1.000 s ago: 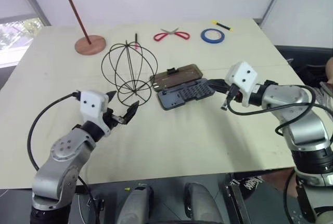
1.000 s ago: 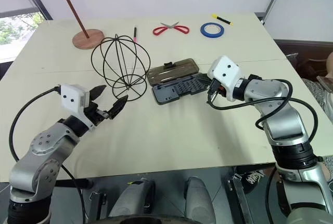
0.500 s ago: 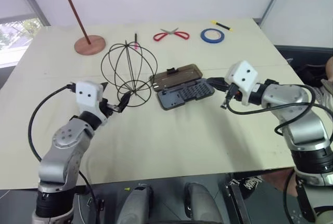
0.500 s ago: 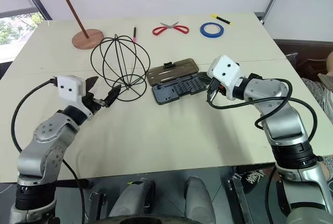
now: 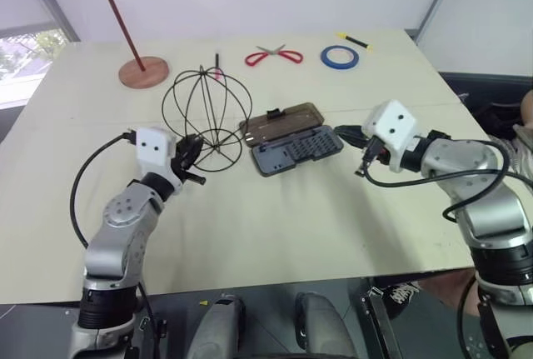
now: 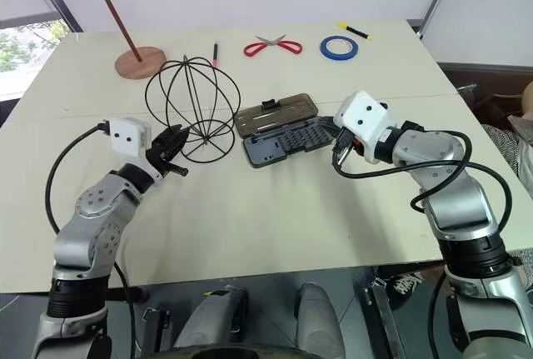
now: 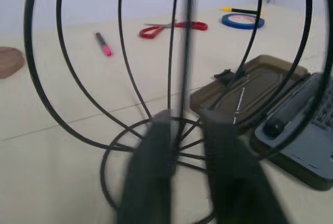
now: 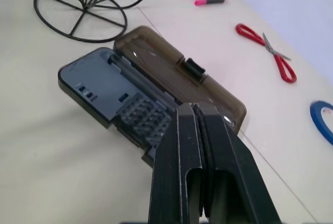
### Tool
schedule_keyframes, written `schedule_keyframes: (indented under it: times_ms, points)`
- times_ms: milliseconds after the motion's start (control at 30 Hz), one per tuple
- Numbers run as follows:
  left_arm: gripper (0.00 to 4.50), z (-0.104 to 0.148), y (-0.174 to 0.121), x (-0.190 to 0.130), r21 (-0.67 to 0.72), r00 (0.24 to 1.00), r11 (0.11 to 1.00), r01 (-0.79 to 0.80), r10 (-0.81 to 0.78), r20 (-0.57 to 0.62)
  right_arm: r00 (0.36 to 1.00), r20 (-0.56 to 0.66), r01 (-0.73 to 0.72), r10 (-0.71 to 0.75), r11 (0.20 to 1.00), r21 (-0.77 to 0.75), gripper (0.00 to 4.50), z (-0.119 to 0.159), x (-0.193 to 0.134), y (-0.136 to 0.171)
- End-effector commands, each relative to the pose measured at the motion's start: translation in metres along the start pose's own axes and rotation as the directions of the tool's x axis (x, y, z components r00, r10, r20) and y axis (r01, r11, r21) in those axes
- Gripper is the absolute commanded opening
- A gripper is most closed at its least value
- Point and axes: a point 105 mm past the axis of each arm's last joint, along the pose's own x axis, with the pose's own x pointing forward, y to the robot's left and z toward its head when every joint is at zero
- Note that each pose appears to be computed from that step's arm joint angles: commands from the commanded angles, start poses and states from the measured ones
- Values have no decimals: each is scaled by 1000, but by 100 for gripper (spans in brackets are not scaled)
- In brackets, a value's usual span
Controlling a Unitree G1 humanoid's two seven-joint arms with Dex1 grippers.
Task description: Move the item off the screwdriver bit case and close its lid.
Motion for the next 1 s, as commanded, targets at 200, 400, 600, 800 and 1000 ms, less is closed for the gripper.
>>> schedule_keyframes:
  times_ms: [200,400,600,800,1000]
  points:
    - [5,16,16,1,31,991,993,-114,112,71,999,40,35,-33,998,-51,0,14,-5,-7]
    - [5,37,81,-13,46,872,880,-473,460,167,999,52,10,-7,998,-56,0,16,2,-5]
    - [5,50,124,-36,85,730,735,-673,641,237,998,61,-18,22,998,-58,0,17,7,-2]
    - [5,48,167,-81,119,521,509,-852,807,279,997,70,-39,43,997,-60,0,18,11,1]
    - [5,27,194,-124,104,345,329,-939,906,247,996,74,-50,55,997,-61,0,19,14,3]
